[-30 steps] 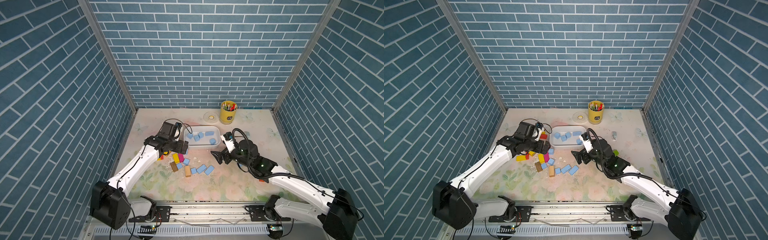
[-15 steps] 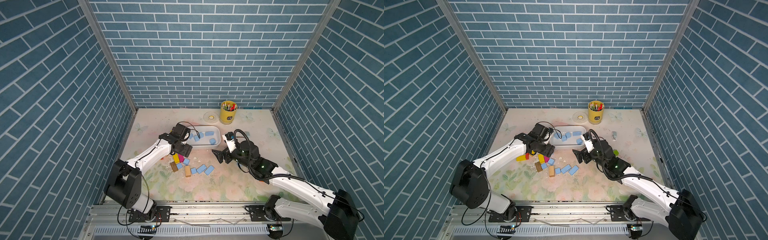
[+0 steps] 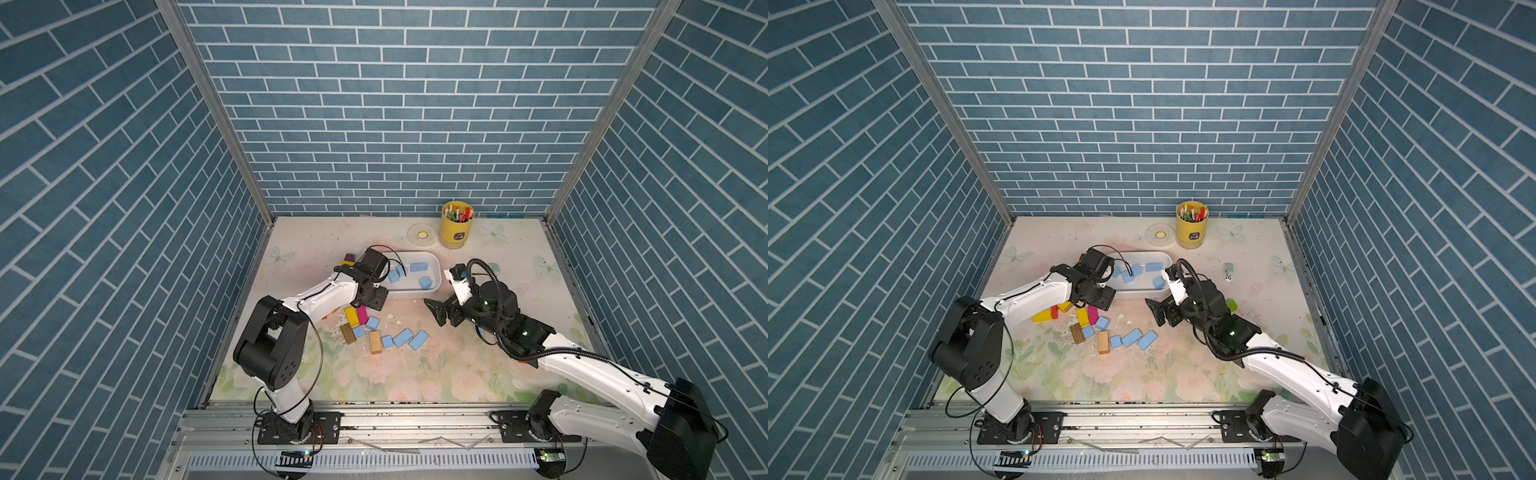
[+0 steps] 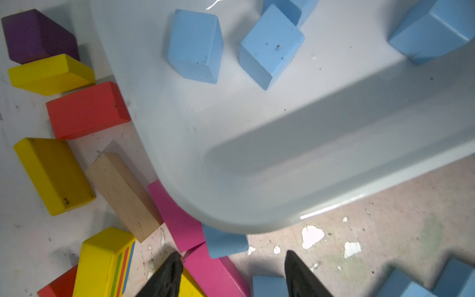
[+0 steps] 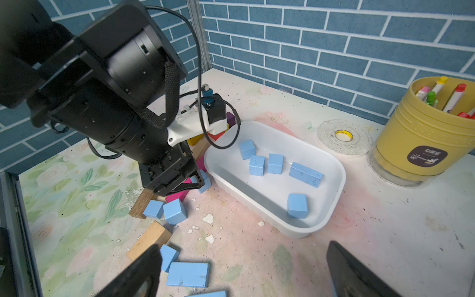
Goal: Pick out the blue building blocks
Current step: Pick up the building block from the center of the board.
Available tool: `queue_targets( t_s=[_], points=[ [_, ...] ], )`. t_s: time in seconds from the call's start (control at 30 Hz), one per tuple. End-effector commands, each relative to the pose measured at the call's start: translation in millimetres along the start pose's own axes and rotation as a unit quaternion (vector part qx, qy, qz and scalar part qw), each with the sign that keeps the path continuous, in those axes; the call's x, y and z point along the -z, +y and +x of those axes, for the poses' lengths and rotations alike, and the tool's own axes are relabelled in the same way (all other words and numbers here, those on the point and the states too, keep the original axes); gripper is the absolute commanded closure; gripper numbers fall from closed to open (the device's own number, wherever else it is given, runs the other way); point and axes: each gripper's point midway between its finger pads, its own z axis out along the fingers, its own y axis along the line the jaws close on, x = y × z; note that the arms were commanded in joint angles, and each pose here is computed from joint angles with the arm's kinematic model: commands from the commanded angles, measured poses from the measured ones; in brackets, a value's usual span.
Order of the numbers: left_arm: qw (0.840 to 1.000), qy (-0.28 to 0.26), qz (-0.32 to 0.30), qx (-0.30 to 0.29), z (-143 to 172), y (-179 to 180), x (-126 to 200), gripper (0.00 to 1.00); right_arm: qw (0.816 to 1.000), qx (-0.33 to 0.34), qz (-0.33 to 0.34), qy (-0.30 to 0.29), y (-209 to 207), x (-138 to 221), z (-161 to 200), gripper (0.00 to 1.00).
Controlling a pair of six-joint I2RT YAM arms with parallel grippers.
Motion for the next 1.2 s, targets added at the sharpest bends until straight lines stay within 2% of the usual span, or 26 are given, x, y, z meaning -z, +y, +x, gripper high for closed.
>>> queue_targets(
  t_s=[0.0, 0.73, 0.9, 1.17],
  points=[
    [1.0, -0.009, -0.008, 0.011, -10.1, -1.2, -5.8, 0.4, 1.0, 0.019, 0.005, -0.01, -1.7, -0.8, -2.9, 0.01],
    [0.998, 0.048, -0.034, -0.001, 11.2, 1.6, -32.3, 0.66, 1.0, 0.018, -0.001, -0.009, -0.1, -1.3, -2.1, 0.01],
    [0.998, 0.052, -0.041, -0.001, 12.9, 2.8, -31.4, 0.77, 1.0, 0.019, -0.002, -0.008, 0.6, -1.3, -1.4, 0.01],
    [0.999, 0.033, -0.034, 0.017, 11.5, 1.4, -7.5, 0.85, 1.0, 0.019, 0.004, -0.018, -1.3, 4.0, -5.4, 0.01]
  ],
)
